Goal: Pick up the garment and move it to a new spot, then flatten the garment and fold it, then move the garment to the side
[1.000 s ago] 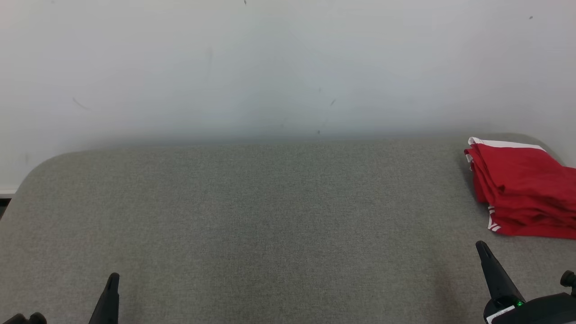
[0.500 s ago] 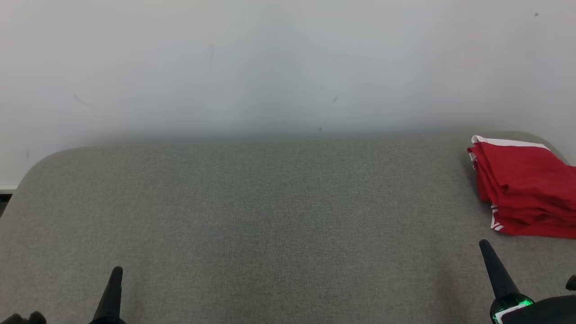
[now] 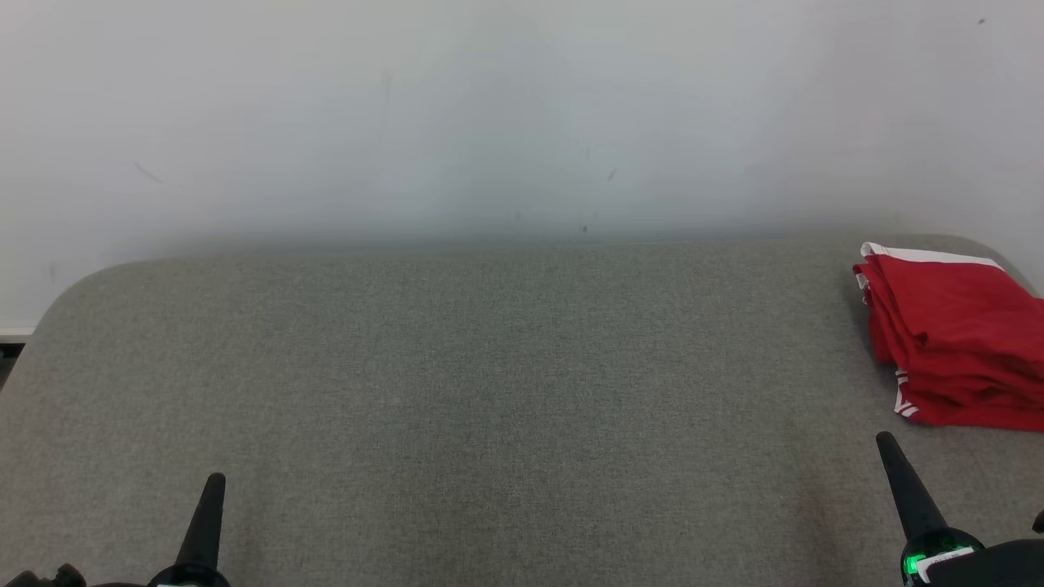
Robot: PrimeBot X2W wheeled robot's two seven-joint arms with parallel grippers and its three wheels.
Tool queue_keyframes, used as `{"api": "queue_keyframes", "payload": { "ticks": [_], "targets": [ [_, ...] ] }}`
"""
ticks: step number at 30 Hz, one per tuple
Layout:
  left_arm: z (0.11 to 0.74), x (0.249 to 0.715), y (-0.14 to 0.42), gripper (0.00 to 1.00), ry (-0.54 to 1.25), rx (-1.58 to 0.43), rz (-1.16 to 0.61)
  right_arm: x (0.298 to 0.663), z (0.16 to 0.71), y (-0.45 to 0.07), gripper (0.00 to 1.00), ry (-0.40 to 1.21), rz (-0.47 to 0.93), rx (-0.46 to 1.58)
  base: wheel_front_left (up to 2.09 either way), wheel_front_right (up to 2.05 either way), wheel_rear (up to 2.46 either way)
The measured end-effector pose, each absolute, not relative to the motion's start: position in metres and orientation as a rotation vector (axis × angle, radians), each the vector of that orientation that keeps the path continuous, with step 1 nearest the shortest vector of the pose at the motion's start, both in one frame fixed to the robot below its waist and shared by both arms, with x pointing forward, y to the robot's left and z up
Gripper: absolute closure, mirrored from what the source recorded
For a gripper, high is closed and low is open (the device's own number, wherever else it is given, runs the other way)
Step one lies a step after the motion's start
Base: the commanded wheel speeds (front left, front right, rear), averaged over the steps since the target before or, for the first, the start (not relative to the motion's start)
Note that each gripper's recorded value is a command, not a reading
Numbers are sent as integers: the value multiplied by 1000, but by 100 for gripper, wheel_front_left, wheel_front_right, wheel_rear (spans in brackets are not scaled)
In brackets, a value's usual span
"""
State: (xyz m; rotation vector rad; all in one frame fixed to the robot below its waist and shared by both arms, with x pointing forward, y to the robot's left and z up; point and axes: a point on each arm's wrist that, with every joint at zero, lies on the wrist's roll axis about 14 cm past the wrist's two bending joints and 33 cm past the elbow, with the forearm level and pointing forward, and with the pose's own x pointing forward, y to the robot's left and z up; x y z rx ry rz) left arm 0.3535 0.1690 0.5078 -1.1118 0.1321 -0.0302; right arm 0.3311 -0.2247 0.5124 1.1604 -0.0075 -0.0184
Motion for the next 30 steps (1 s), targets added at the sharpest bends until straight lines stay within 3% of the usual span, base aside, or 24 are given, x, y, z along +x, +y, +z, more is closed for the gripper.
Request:
{"api": "queue_keyframes", "payload": {
  "ticks": [30],
  "targets": [
    [512,361,168,100,97,-1398,-36,337,511,-227,100,-38,-25,1414,0,0,0]
  ]
}}
